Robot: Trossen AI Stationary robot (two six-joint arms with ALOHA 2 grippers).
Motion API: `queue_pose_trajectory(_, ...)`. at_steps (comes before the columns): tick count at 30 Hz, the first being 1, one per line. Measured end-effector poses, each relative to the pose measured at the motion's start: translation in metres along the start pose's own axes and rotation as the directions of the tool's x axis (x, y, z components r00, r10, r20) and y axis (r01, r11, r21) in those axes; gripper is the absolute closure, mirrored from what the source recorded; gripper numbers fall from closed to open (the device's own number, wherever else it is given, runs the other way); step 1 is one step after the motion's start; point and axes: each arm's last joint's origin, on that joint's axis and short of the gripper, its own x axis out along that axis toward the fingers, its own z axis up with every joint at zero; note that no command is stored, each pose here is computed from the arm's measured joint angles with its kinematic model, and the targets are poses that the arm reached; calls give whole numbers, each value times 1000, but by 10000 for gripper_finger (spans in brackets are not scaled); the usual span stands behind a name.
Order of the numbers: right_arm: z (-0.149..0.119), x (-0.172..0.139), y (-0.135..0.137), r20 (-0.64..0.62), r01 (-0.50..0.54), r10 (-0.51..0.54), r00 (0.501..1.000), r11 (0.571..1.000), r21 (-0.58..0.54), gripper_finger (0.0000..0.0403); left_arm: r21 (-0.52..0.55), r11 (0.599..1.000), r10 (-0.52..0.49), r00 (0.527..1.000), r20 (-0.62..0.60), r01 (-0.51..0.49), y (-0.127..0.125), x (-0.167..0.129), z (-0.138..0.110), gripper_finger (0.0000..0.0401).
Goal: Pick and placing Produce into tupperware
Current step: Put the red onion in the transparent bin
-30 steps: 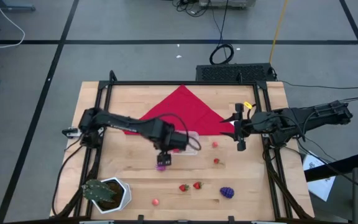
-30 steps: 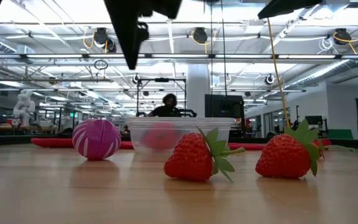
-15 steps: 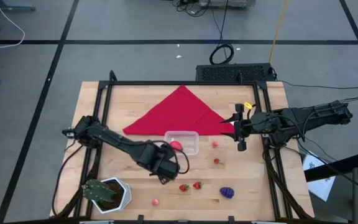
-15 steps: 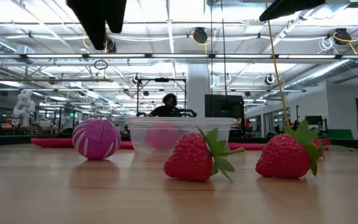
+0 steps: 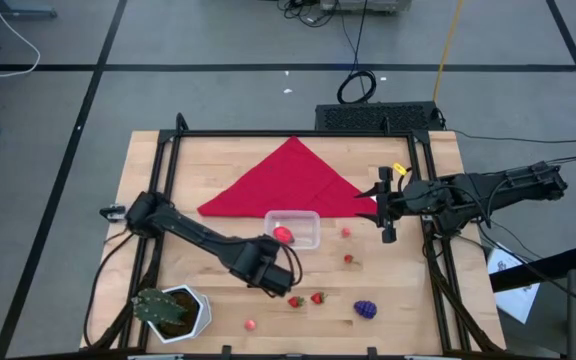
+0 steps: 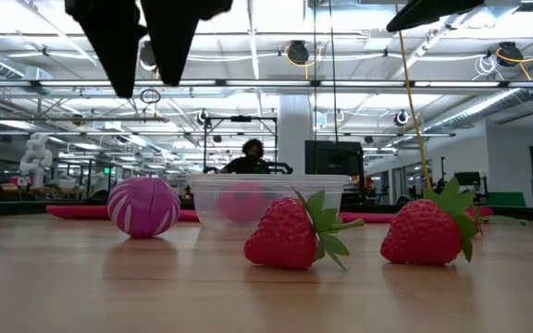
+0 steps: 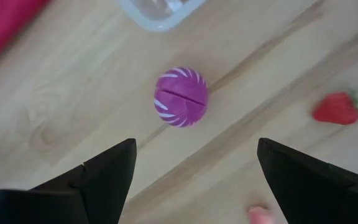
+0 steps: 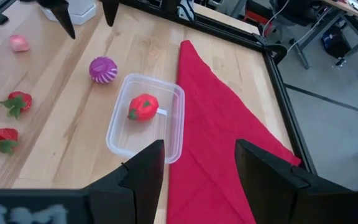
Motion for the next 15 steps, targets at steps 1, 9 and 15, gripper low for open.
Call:
queue_pose_trajectory(1, 0, 0, 0, -3, -1, 1, 1000, 1000, -1, 216, 0, 1000, 8, 1000, -13, -8, -2, 4, 0, 61)
queue_pose_trajectory(9, -1, 0, 0, -7, -2, 2, 1000, 1000, -2, 216, 49, 997, 62, 997, -35, -60, -7, 23, 4, 61)
queue_pose_trajectory(15, -1, 0, 0, -9, -2, 2, 1000, 1000, -3, 216, 69, 995, 71, 997, 21, -73, -6, 22, 7, 61)
